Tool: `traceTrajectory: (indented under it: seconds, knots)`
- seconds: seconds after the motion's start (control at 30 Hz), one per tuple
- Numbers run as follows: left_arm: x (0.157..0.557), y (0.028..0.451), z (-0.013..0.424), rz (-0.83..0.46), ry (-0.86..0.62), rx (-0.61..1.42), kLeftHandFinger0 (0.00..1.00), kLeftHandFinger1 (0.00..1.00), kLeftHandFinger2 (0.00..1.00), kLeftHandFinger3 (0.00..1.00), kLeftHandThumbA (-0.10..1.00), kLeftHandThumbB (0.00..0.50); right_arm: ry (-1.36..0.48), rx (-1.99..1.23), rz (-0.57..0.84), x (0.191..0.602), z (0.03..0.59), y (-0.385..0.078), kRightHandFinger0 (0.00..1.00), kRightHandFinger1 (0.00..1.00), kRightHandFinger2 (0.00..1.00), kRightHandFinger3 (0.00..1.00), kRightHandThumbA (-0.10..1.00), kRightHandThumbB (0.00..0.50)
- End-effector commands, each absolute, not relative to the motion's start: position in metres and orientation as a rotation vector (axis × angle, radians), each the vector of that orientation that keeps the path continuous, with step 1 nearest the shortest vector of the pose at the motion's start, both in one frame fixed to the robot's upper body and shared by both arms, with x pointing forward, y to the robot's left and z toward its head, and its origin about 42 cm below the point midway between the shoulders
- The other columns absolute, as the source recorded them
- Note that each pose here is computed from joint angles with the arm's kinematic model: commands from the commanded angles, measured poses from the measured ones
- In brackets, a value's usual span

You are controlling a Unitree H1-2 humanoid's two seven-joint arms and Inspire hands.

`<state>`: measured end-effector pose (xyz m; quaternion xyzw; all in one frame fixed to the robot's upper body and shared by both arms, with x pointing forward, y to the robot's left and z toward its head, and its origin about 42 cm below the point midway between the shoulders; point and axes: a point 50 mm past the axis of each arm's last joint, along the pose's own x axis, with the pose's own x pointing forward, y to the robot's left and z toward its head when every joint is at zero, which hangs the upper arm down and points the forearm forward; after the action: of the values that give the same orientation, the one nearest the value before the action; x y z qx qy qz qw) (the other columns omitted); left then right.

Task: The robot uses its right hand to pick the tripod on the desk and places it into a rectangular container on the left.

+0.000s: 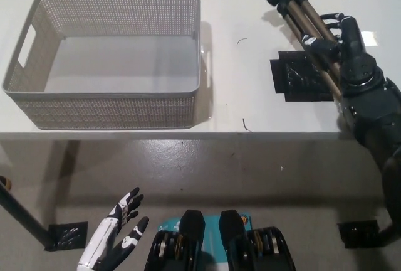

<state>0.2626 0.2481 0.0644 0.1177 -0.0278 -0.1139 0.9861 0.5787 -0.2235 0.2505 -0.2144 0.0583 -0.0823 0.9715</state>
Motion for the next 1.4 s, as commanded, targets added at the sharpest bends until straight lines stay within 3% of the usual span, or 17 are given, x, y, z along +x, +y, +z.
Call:
traceTrajectory:
  seconds: [0.0,0.23,0.37,0.57,0.8,1.0,1.1,1.17,1.3,1.37]
  knots:
    - [0.258,0.253,0.07,-0.215,-0.097,0.258,1.0,1.0,1.0,1.0,0.72,0.158,-0.131,-0.316,-0.153,0.598,0.342,-0.208,0.0,0.31,0.76,0.8,-0.1,0.162]
    - [0.25,0.253,0.064,-0.216,-0.081,0.249,1.0,1.0,1.0,1.0,0.7,0.148,-0.258,-0.274,-0.131,0.6,0.386,-0.191,0.0,0.41,0.79,0.85,-0.1,0.129]
    - [0.243,0.254,0.061,-0.215,-0.071,0.248,1.0,1.0,1.0,1.0,0.69,0.139,-0.329,-0.29,-0.126,0.599,0.42,-0.175,0.04,0.47,0.81,0.84,-0.1,0.15]
    - [0.238,0.254,0.055,-0.208,-0.063,0.236,1.0,1.0,1.0,1.0,0.66,0.148,-0.413,-0.256,-0.108,0.593,0.466,-0.156,0.04,0.49,0.83,0.87,-0.1,0.143]
    - [0.233,0.254,0.053,-0.229,-0.032,0.209,1.0,1.0,1.0,1.0,0.64,0.165,-0.552,-0.264,-0.062,0.575,0.504,-0.135,0.02,0.47,0.78,0.82,-0.1,0.154]
    - [0.23,0.253,0.05,-0.231,-0.018,0.195,1.0,1.0,1.0,1.0,0.6,0.169,-0.65,-0.447,0.01,0.551,0.517,-0.082,0.0,0.44,0.8,0.9,-0.1,0.145]
    - [0.224,0.25,0.047,-0.242,-0.008,0.202,1.0,1.0,1.0,1.0,0.61,0.156,-0.692,-0.527,0.056,0.547,0.506,-0.059,0.0,0.43,0.77,0.93,-0.1,0.13]
    - [0.224,0.248,0.047,-0.249,-0.013,0.213,1.0,1.0,1.0,1.0,0.6,0.127,-0.708,-0.563,0.113,0.544,0.499,-0.041,0.0,0.42,0.75,0.93,-0.1,0.09]
    - [0.226,0.243,0.045,-0.263,-0.02,0.212,1.0,1.0,1.0,1.0,0.6,0.137,-0.746,-0.73,0.17,0.54,0.481,-0.009,0.0,0.36,0.73,0.91,-0.1,0.126]
    - [0.227,0.241,0.044,-0.273,-0.018,0.21,1.0,1.0,1.0,1.0,0.63,0.158,-0.748,-0.786,0.193,0.537,0.473,0.004,0.0,0.35,0.74,0.91,-0.1,0.115]
